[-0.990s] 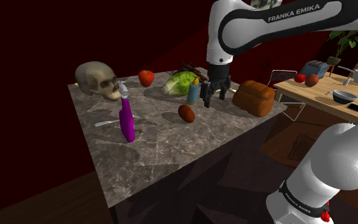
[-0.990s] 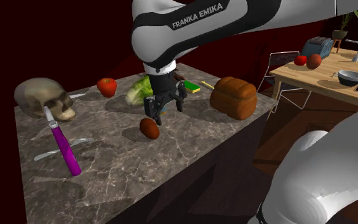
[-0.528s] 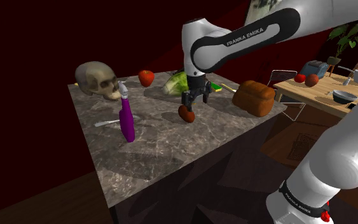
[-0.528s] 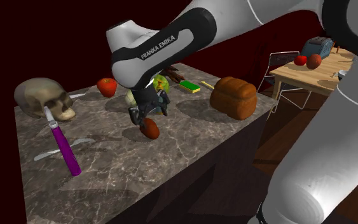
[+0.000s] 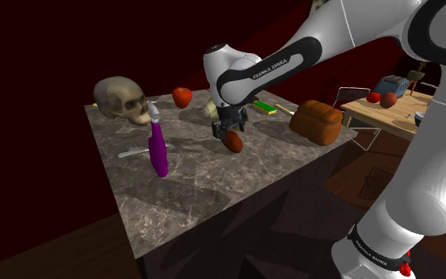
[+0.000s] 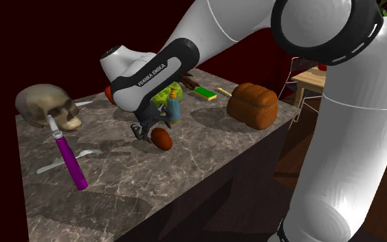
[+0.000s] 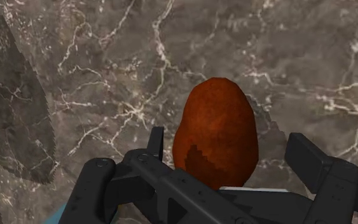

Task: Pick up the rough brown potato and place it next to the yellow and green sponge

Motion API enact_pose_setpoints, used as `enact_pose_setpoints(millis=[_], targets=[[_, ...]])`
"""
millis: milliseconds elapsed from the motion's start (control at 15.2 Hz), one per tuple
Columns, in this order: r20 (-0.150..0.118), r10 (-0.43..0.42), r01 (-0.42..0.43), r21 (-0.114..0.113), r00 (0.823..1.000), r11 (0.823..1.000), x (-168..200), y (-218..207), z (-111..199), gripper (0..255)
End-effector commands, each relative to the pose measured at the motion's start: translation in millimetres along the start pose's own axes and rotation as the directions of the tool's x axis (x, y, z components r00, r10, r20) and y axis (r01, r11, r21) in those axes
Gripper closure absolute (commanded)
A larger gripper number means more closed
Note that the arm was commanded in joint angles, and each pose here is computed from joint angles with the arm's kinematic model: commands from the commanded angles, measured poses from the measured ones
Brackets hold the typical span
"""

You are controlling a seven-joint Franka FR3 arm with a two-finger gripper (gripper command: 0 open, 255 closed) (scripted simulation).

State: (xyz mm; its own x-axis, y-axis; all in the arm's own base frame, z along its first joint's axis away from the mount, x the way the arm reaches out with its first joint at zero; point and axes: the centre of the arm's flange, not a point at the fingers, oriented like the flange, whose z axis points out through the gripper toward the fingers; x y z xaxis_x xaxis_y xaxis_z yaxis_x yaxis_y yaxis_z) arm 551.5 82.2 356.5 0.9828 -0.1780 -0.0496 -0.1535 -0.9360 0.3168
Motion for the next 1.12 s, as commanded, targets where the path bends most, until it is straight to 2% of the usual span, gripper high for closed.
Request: enact_pose_setpoints(millis=[0,330,792,858,1056], targets=[[-0.001,0.002,-0.002,-0.004,1.000,1.000,3.1,-1.2,11.1,0],[-0.001,0.002,-0.002,-0.004,1.000,1.000,3.2,-1.1,35.3,0],[-0.001,0.002,-0.002,-0.004,1.000,1.000,3.2,-1.1,35.2,0],[-0.001,0.002,-0.002,-0.004,1.000,1.000,3.2,-1.1,35.2,255],[-0.001,0.002,-0.002,-0.004,1.000,1.000,3.3,-1.1,35.3,255]])
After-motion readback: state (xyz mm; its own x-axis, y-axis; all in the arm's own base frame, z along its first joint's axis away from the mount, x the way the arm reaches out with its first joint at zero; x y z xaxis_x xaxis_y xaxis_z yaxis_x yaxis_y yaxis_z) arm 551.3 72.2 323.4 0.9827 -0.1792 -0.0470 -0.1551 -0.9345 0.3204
